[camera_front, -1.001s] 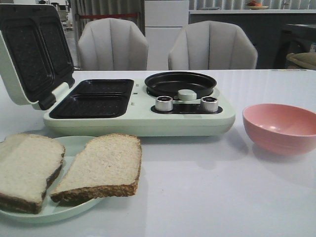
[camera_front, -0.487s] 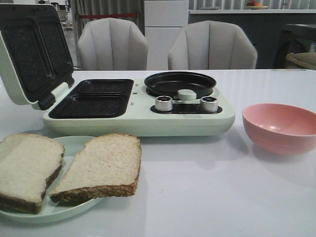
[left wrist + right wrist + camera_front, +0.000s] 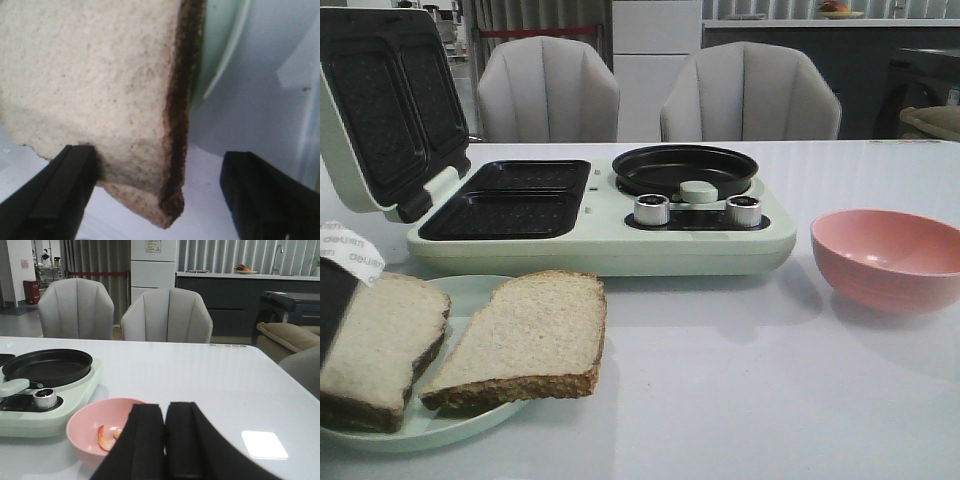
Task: Make breakfast with bread and shrimp
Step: 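Grasp the nearer bread slice edge with the left gripper and lift it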
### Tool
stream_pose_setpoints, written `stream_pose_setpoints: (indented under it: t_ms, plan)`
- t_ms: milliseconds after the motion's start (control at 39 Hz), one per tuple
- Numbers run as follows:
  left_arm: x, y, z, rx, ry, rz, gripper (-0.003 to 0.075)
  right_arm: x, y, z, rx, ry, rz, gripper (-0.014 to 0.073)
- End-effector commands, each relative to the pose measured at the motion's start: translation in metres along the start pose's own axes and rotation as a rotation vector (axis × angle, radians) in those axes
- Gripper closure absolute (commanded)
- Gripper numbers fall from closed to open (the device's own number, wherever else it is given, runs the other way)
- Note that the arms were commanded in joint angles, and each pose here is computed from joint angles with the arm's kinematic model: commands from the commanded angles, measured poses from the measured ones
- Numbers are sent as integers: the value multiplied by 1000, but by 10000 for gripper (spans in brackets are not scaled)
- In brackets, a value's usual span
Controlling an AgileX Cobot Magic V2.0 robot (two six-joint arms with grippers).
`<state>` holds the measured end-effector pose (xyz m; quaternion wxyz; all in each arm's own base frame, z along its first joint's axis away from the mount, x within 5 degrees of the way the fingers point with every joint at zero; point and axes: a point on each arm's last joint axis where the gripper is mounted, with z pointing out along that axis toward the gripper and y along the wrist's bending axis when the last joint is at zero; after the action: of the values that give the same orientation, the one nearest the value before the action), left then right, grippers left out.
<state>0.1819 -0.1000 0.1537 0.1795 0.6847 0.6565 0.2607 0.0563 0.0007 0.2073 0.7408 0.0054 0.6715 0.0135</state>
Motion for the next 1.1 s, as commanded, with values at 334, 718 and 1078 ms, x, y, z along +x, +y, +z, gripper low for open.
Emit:
stream_pose_setpoints:
  t_ms: [334,718,1078]
  plan:
    - [0,29,17,-60,23,20,179,-15,1,-3,-6,-123,-14,449]
    - [3,34,6,-102,38,-31,547,-15,1,-3,-6,-123,-14,449]
    - [10,51,-53,-310,-59,-114,547,-15,1,-3,-6,-123,-14,449]
